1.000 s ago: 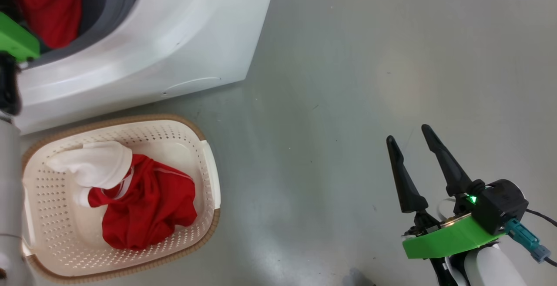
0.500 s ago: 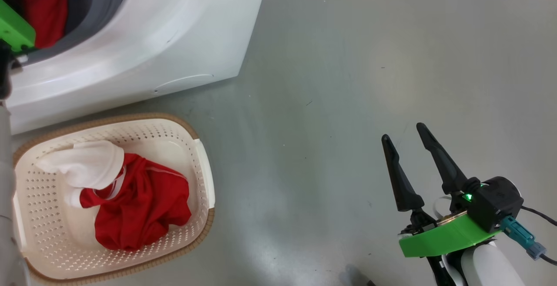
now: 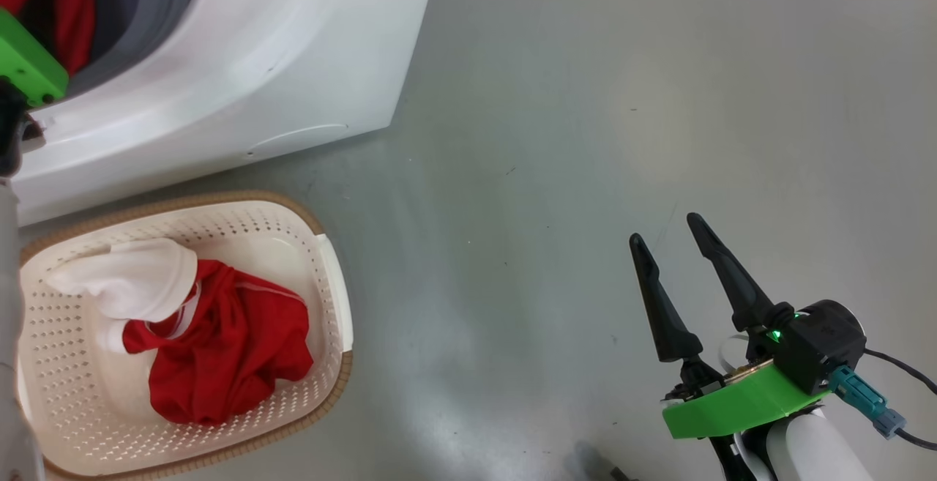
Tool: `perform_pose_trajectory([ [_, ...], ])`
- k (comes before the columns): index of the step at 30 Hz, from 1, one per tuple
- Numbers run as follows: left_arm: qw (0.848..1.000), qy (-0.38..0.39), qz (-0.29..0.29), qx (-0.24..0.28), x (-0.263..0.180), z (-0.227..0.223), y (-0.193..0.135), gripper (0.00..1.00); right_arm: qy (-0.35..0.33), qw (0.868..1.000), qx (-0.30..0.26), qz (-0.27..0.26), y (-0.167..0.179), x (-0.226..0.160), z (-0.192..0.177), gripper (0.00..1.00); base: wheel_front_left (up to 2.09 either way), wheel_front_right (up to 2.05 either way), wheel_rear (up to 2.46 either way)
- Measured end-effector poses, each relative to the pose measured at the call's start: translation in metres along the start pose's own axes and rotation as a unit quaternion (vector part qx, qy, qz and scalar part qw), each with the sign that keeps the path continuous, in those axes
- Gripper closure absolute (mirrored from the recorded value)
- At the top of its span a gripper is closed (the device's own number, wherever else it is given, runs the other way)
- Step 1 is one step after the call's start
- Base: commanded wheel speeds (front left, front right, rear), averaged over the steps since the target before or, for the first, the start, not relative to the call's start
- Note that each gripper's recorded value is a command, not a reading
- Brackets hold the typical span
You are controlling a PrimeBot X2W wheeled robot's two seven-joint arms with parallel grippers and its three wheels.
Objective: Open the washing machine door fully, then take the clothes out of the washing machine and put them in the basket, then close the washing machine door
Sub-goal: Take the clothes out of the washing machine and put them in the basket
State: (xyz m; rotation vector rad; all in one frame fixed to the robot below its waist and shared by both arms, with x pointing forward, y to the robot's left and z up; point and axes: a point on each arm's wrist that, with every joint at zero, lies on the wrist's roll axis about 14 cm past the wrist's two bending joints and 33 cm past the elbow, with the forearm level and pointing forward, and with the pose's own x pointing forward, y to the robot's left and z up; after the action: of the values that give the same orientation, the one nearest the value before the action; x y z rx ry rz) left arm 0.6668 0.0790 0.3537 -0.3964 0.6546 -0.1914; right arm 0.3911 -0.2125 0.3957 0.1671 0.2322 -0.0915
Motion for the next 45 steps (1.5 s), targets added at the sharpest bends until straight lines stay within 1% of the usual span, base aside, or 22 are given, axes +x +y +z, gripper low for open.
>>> perform_pose_trajectory([
  [1, 1.000, 0.002, 0.000, 0.001, 0.001, -0.001, 0.000, 0.09, 0.000, 1.000, 0.000, -0.001, 0.000, 0.000, 0.000, 0.00, 0.00, 0.00, 0.00],
  [2, 1.000, 0.002, 0.001, 0.001, 0.001, -0.001, 0.001, 0.69, 0.001, 1.000, 0.000, -0.001, -0.001, 0.000, 0.000, 0.00, 0.00, 0.00, 0.00],
  [3, 1.000, 0.002, 0.000, 0.002, 0.002, -0.001, 0.000, 0.95, 0.001, 1.000, 0.000, -0.002, -0.001, 0.000, -0.001, 0.00, 0.00, 0.00, 0.00],
  [4, 1.000, 0.002, -0.002, 0.003, 0.003, 0.000, -0.002, 1.00, 0.002, 1.000, 0.000, -0.003, -0.002, 0.000, -0.001, 0.00, 0.00, 0.00, 0.00],
  [8, 1.000, 0.003, -0.007, 0.012, 0.005, 0.001, -0.006, 1.00, 0.003, 1.000, 0.000, -0.003, -0.002, 0.000, -0.002, 0.00, 0.00, 0.00, 0.00],
  [13, 0.999, -0.013, -0.009, 0.043, 0.004, 0.006, -0.006, 1.00, 0.003, 1.000, 0.001, -0.003, -0.002, 0.000, -0.002, 0.00, 0.00, 0.00, 0.00],
  [17, 0.996, -0.048, -0.012, 0.077, 0.002, 0.017, -0.006, 1.00, -0.004, 1.000, 0.001, 0.002, 0.000, 0.007, 0.002, 0.00, 0.00, 0.00, 0.00],
  [25, 0.987, -0.125, -0.013, 0.096, -0.008, 0.036, 0.001, 1.00, 0.001, 1.000, 0.005, 0.013, 0.007, 0.012, -0.003, 0.00, 0.00, 0.00, 0.00],
  [33, 0.973, -0.200, -0.014, 0.113, -0.028, 0.056, 0.011, 1.00, -0.002, 1.000, 0.009, 0.019, 0.011, 0.017, -0.004, 0.00, 0.00, 0.00, 0.00],
  [45, 0.958, -0.255, 0.000, 0.128, -0.066, 0.054, 0.024, 1.00, -0.017, 0.999, 0.013, 0.032, 0.019, 0.022, 0.005, 0.00, 0.00, 0.00, 0.00],
])
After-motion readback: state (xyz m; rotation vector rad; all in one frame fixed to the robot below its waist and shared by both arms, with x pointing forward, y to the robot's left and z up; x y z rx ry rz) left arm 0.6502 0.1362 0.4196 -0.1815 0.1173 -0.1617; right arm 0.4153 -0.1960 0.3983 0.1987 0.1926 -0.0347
